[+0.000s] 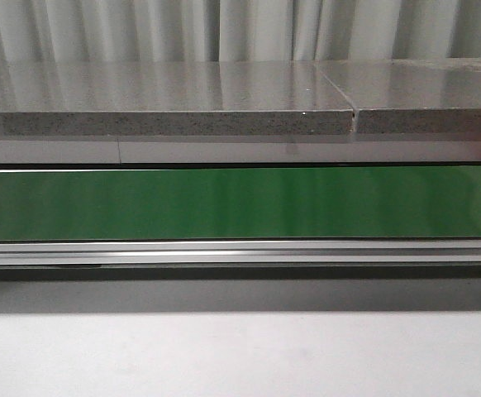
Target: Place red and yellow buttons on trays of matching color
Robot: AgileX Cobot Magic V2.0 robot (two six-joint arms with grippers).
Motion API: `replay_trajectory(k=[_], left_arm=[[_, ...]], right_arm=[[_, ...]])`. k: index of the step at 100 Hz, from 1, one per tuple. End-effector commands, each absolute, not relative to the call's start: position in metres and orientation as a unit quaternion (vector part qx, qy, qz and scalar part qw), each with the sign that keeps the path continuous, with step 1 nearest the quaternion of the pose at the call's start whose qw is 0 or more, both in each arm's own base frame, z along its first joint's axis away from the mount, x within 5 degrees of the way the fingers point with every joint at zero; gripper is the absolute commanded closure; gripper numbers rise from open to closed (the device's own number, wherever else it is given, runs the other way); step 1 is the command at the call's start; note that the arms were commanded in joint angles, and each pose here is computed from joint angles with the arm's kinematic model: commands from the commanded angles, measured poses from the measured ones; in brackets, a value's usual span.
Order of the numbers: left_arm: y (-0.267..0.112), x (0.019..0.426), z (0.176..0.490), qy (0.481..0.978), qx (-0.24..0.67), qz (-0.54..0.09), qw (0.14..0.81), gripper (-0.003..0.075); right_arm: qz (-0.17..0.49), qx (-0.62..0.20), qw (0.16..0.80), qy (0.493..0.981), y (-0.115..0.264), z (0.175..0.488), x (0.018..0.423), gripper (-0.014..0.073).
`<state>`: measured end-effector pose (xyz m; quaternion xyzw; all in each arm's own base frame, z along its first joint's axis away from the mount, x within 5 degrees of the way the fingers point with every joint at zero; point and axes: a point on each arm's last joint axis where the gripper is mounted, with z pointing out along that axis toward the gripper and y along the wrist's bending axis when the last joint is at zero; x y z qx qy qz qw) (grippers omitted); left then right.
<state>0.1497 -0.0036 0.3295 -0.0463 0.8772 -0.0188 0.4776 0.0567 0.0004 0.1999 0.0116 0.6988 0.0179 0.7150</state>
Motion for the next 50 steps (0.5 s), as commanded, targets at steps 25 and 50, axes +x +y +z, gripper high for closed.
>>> replay_trajectory(k=[25, 50], left_arm=[[0.024, 0.207, 0.360, 0.883, -0.145, -0.002, 0.447, 0.0146], [0.049, 0.252, 0.347, 0.905, -0.220, -0.034, 0.362, 0.0174]], right_arm=[[0.014, 0.004, 0.750, 0.661, 0.001, 0.213, 0.055, 0.0711], [0.014, 0.004, 0.750, 0.661, 0.001, 0.213, 0.055, 0.0711]])
